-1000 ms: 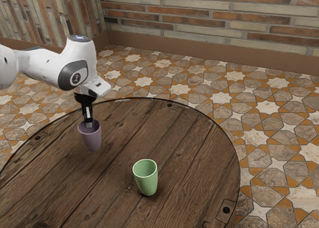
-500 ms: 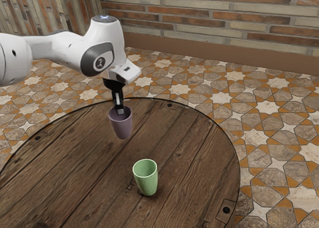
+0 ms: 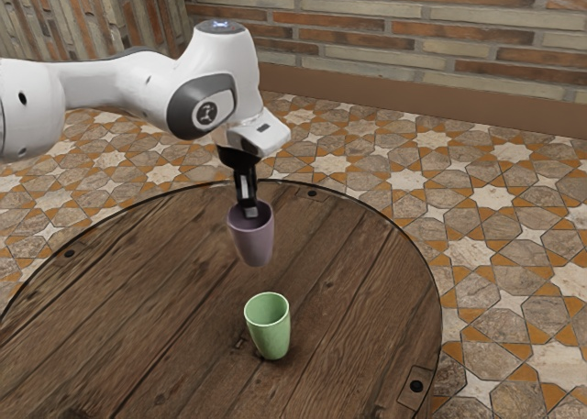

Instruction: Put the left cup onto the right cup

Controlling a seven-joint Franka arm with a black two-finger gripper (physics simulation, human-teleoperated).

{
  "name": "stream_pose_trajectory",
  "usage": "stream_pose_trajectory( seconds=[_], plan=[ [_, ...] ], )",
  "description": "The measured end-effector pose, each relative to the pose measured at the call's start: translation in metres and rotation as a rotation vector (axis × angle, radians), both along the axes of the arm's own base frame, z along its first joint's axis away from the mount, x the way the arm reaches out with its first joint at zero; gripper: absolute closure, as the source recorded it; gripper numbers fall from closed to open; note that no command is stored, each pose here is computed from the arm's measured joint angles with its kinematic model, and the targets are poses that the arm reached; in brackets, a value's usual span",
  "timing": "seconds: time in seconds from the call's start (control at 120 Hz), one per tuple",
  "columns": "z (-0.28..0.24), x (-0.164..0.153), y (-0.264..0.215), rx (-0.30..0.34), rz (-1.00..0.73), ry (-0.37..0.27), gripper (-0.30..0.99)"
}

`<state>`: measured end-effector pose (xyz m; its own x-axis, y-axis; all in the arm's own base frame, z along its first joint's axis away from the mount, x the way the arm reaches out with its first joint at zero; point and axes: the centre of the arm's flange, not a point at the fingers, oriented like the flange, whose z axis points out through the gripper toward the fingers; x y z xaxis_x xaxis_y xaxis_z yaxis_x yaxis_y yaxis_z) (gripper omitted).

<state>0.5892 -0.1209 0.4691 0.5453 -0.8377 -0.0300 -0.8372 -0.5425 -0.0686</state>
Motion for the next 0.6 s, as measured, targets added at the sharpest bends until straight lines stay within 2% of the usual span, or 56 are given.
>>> stream_pose_trajectory(
  seconds=[0.458, 0.6],
  plan=[
    [0.005, -0.023, -0.057, 0.014, -0.060, 0.030, 0.78],
    [-0.001, -0.029, -0.063, 0.024, -0.048, 0.058, 0.78]
  ],
)
